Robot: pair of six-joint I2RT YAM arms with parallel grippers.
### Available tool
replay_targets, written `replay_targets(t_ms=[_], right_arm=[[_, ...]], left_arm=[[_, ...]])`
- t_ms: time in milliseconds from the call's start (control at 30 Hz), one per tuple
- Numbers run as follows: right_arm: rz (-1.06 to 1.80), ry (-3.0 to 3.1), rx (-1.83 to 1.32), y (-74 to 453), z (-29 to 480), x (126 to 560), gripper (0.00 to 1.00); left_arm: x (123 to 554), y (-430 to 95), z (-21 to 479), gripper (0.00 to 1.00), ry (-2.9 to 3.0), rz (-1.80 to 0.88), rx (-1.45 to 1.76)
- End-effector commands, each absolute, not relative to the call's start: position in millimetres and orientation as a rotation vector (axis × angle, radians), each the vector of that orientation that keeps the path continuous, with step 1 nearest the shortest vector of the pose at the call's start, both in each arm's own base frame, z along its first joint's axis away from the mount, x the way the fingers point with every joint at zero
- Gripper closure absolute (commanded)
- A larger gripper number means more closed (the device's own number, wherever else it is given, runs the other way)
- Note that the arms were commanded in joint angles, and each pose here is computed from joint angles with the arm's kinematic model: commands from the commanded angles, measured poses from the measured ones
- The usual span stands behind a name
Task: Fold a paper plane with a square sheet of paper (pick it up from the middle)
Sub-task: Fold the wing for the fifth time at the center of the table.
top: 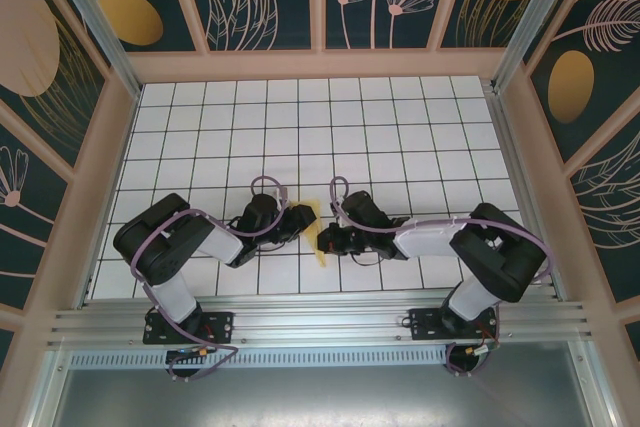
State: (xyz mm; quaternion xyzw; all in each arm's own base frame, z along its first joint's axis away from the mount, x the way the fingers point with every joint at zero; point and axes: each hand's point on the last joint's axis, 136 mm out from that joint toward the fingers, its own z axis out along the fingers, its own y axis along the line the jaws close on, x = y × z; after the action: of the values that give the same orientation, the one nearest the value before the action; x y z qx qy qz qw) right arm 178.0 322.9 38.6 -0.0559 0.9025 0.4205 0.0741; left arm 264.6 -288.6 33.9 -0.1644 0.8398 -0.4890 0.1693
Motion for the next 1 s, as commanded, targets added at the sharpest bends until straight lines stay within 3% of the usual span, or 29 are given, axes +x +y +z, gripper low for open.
replay_targets(t_ms=[0,333,700,967], right_arm=[[1.345,2.713,-0.165,325.9,34.9,173.0,0.99],[1.293,2.796,-0.107,303.9,5.0,157.4,0.99],[1.414,2.688,-0.251,325.5,49.5,157.0,0.96],[1.428,2.718,-0.199,330.4,35.1,153.1,0.96]], left_arm=[[256.7,-280.5,9.3,0.63,2.482,-1.29,-0.483],[255.6,-278.5,6.4,0.63,2.496,-1.27,-0.485],[256.1,-278.8,6.9,0.63,2.501,-1.266,-0.481],[256.5,-279.8,7.1,0.63,2.501,-1.269,-0.479]])
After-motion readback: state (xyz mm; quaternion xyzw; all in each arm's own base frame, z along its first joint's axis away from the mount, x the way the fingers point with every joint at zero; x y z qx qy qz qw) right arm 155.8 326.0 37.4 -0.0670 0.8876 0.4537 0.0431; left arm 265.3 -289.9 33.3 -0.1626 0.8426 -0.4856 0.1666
